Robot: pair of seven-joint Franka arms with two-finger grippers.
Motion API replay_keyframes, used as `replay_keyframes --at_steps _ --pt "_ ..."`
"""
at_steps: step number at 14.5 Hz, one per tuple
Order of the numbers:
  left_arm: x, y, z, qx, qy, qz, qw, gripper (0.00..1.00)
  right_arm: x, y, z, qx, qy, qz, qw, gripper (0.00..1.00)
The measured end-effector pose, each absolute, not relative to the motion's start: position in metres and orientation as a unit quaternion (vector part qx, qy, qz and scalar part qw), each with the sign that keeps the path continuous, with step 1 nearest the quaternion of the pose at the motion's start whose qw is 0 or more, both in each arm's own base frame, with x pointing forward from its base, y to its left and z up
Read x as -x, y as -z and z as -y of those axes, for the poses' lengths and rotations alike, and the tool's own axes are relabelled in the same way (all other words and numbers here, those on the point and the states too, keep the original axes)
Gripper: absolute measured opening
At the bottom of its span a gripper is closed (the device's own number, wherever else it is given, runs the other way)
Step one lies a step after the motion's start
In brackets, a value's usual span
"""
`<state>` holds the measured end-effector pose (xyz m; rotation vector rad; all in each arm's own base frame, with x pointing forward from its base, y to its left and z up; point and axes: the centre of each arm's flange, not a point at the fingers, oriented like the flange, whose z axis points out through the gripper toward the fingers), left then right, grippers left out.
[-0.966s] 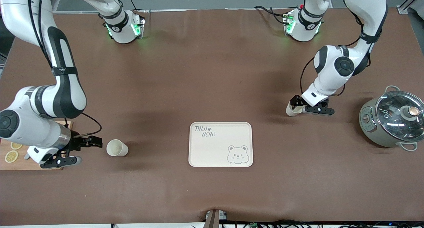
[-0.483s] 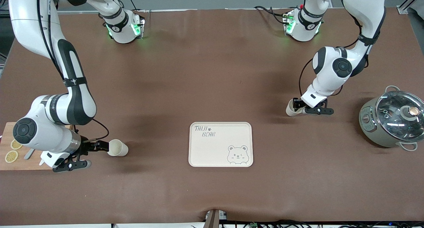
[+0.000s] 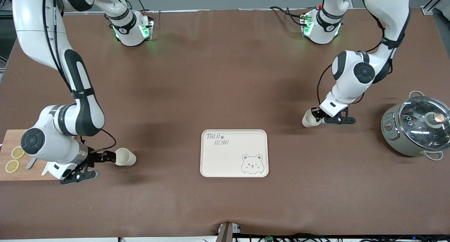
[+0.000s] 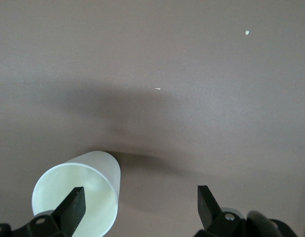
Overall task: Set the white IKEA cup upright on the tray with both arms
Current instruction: 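Lift the cup with the left gripper while the right gripper grasps its cup, then carry the held cup over the tray with the left gripper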
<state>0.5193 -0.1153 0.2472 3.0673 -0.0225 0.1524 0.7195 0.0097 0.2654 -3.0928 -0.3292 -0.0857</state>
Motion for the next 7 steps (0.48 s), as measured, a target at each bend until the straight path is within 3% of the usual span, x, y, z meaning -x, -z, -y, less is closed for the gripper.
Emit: replay_keyframes --at_steps 7 --pt "-0.564 -0.286 0.231 -0.996 -0.033 -0.065 0.055 0.04 -0.71 -0.245 -0.017 0.993 0.028 0.111 0.014 1.0"
